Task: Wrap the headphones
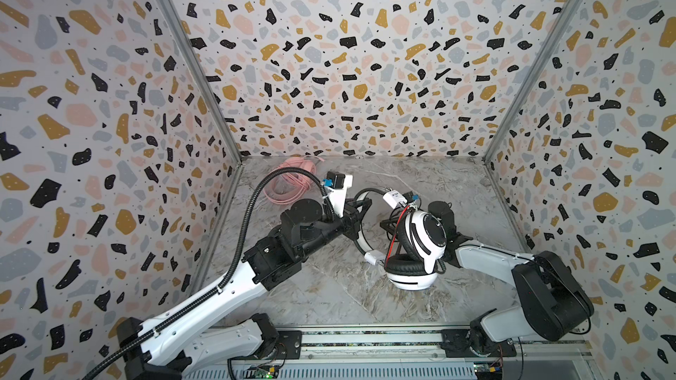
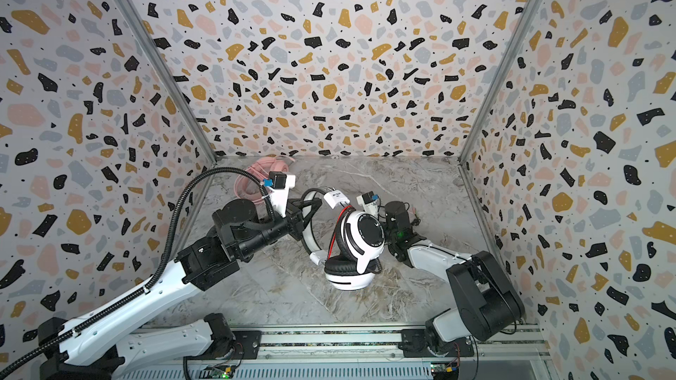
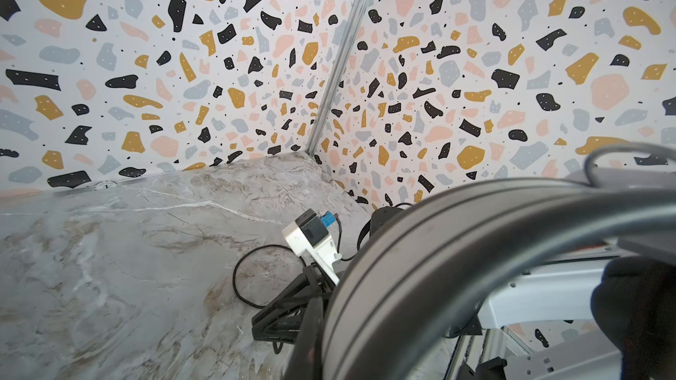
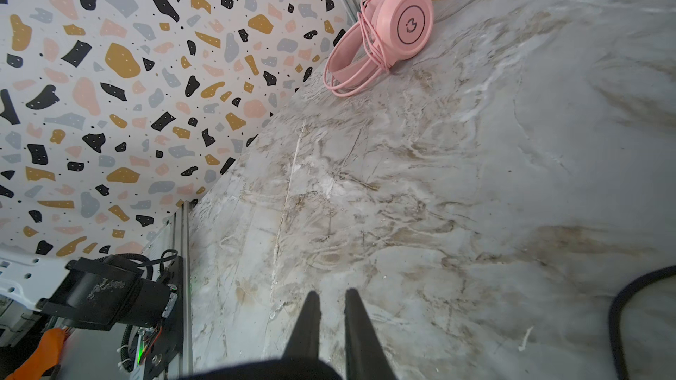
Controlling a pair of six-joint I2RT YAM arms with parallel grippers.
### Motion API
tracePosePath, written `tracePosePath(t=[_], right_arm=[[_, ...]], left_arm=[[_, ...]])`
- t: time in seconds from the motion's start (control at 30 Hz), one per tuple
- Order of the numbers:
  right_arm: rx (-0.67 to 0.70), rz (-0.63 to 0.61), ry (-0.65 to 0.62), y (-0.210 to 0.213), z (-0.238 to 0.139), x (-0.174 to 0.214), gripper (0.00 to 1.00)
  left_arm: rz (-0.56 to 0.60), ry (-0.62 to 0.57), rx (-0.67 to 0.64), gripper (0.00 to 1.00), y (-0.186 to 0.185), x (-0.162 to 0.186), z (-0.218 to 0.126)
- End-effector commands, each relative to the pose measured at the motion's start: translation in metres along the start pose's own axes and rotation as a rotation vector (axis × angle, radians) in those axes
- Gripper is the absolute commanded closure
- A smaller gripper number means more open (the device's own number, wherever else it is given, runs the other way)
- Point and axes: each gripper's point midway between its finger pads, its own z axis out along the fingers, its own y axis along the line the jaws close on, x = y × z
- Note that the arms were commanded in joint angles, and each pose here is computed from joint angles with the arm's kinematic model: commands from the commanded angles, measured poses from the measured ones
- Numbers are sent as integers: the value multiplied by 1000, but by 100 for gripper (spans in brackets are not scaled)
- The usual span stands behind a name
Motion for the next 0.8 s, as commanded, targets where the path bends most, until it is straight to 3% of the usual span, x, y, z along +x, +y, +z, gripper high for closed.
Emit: tracePosePath(t=[0.0, 0.27, 0.47, 0.77], right_arm=[[-39, -2, -47, 5, 6, -10, 82], [-82, 18, -36, -6, 37, -8, 79], [-121, 56, 3, -12, 56, 15, 80], [-156, 112, 24, -11, 57, 44, 90]], left_arm=[[-67, -209, 163, 100, -38, -66, -19], [-132, -227, 97, 100, -17, -69, -19], [-216, -273, 51, 100, 8, -77, -27], [-372, -330, -38, 100, 66, -92, -37]])
